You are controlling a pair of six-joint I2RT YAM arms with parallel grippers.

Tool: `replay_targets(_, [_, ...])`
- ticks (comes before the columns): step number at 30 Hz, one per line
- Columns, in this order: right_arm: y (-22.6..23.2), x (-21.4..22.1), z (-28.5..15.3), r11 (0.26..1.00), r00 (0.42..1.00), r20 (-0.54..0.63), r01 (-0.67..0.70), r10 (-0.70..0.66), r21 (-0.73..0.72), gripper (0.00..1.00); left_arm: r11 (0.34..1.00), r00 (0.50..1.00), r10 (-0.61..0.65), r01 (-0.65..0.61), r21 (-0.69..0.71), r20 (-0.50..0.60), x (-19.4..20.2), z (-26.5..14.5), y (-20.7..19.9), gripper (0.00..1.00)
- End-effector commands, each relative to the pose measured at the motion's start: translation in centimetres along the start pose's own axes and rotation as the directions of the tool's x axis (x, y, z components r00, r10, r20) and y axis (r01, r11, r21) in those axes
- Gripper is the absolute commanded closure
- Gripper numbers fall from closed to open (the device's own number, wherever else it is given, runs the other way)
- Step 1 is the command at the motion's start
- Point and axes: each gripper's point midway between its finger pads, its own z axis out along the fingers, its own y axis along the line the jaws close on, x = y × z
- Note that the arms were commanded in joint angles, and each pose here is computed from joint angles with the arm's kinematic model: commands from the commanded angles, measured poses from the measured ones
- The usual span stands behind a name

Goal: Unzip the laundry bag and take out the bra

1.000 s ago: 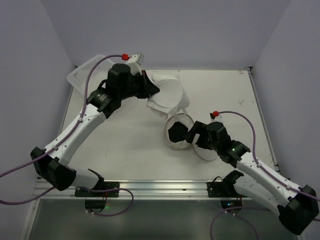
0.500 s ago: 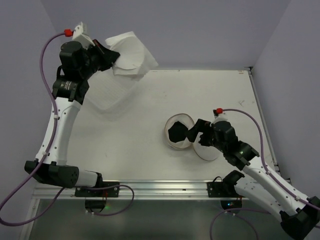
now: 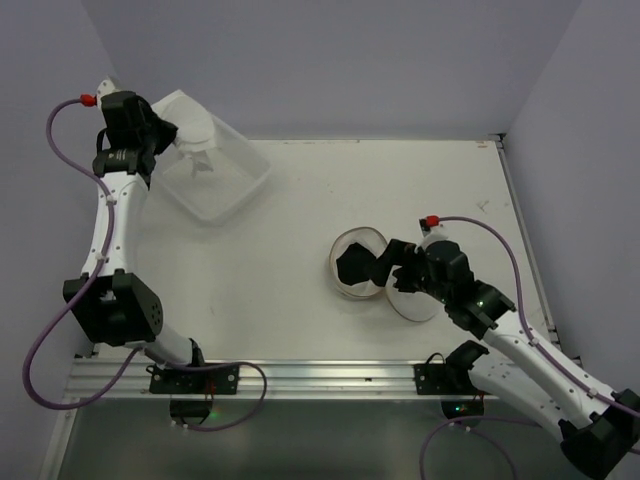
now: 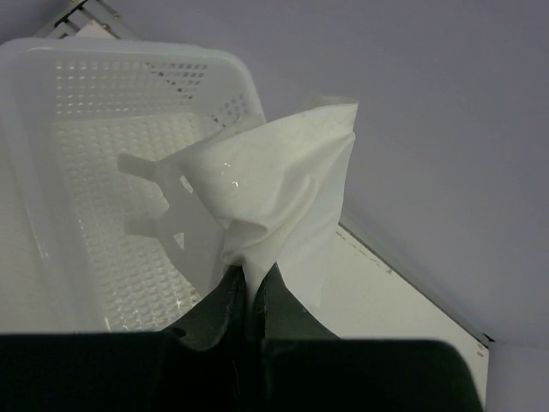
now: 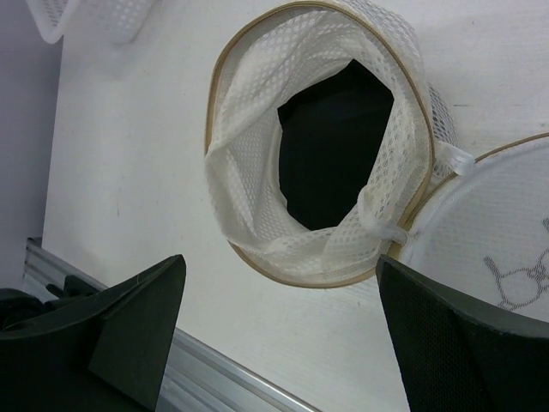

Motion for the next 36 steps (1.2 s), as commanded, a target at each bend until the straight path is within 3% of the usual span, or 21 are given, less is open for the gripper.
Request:
replay_targets(1, [0.6, 0.1, 0.5, 0.999, 1.0, -0.008, 0.014, -0.014, -0.037, 0.06, 0.993, 0.995, -0.042, 0.051, -0.108, 0.087, -1.4, 1.4, 2.3, 1.0])
replay_targets(6, [0.4, 0.2, 0.8, 0.999, 0.999, -0.011, 0.031, -0.031, -0.029, 0.06, 0.979, 0.99, -0.058, 0.082, -0.188, 0.129, -1.2, 2.6, 5.1, 1.0])
replay_targets(16, [0.1, -0.2, 1.2, 1.0, 1.0, -0.004, 0.018, -0.018, 0.0, 0.06, 0.93, 0.99, -0.135, 0.138, -0.341, 0.035, 3.5, 10.0, 11.2, 1.0])
replay_targets(22, [0.0, 0.1, 1.2, 1.0, 1.0, -0.014, -0.001, 0.001, 0.007, 0.06, 0.947, 0.986, -0.165, 0.163, -0.277, 0.015, 5.0, 14.4, 12.2, 0.96])
replay_targets(28, [-0.5, 0.2, 1.3, 1.0, 1.0, -0.011, -0.009, 0.009, 0.029, 0.06, 0.968, 0.975, -0.221, 0.214, -0.132, -0.034, 7.1, 18.8, 12.5, 0.83])
replay_targets(32, [-0.7, 0.4, 1.1, 0.999, 1.0, -0.022, -0.007, 0.008, 0.037, 0.06, 0.97, 0.972, -0.233, 0.229, -0.088, -0.039, 7.7, 20.4, 13.1, 0.62])
replay_targets(35, [-0.9, 0.3, 1.0, 0.999, 1.0, -0.021, 0.004, -0.003, 0.05, 0.06, 0.969, 0.97, -0.238, 0.234, -0.078, -0.044, 7.7, 20.4, 13.5, 0.37])
replay_targets(36, [-1.0, 0.2, 0.9, 0.999, 1.0, -0.018, 0.008, -0.007, 0.053, 0.06, 0.973, 0.973, -0.226, 0.223, -0.062, -0.041, 7.2, 19.9, 13.1, 0.24])
